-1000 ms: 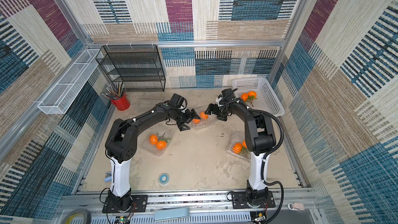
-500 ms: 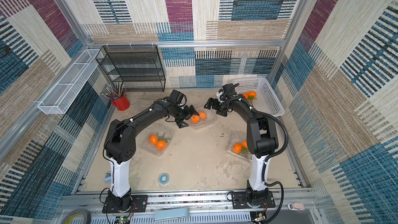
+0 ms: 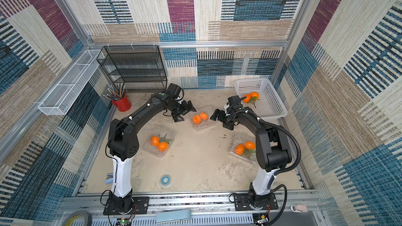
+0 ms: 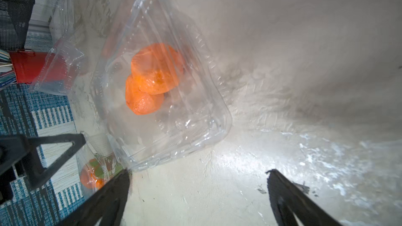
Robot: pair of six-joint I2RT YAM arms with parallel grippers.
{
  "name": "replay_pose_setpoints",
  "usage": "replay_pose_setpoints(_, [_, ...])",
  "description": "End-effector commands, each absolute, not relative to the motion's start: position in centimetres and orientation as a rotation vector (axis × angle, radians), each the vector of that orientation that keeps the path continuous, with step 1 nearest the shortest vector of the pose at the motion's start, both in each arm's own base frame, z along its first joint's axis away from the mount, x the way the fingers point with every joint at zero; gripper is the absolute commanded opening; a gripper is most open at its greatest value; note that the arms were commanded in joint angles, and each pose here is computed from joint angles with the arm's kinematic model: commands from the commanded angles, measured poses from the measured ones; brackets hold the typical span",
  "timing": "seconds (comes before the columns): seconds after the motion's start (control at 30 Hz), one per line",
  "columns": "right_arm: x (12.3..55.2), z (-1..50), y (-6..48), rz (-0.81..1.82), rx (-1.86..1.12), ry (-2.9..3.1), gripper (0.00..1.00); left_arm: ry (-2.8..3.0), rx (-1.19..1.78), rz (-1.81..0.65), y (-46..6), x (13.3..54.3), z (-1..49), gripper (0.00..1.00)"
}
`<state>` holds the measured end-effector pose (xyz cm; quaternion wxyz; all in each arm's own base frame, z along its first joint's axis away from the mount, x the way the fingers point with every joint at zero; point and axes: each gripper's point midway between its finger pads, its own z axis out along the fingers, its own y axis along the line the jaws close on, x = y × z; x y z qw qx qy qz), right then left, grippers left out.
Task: Take oranges out of containers
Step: Open the packing box at the center of the board.
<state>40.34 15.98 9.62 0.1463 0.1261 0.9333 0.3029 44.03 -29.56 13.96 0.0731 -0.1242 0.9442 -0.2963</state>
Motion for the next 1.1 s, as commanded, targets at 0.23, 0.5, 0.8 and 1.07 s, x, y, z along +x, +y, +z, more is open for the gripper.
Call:
replay_pose_setpoints(0.23, [47.4, 9.0, 18.0, 0.874, 0.217, 2.634, 0.84, 2.873, -0.171, -0.791, -28.9, 43.9, 12.6, 0.96])
replay_pose_setpoints(0.5, [49.6, 11.3, 17.3, 0.791, 0.152, 2.629, 0.94, 2.863, -0.191, -0.777, -28.8, 44.6, 13.4, 0.95])
replay_pose_setpoints(0.8, [42.4, 13.4, 20.9, 1.335, 0.214, 2.453, 0.98, 2.847, -0.155, -0.749, -28.8, 46.7, 13.7, 0.96])
replay_pose_setpoints(1.07, [40.7, 14.5, 23.4, 1.498, 0.204, 2.359, 0.98, 2.841, -0.123, -0.645, -27.3, 47.4, 13.2, 0.97])
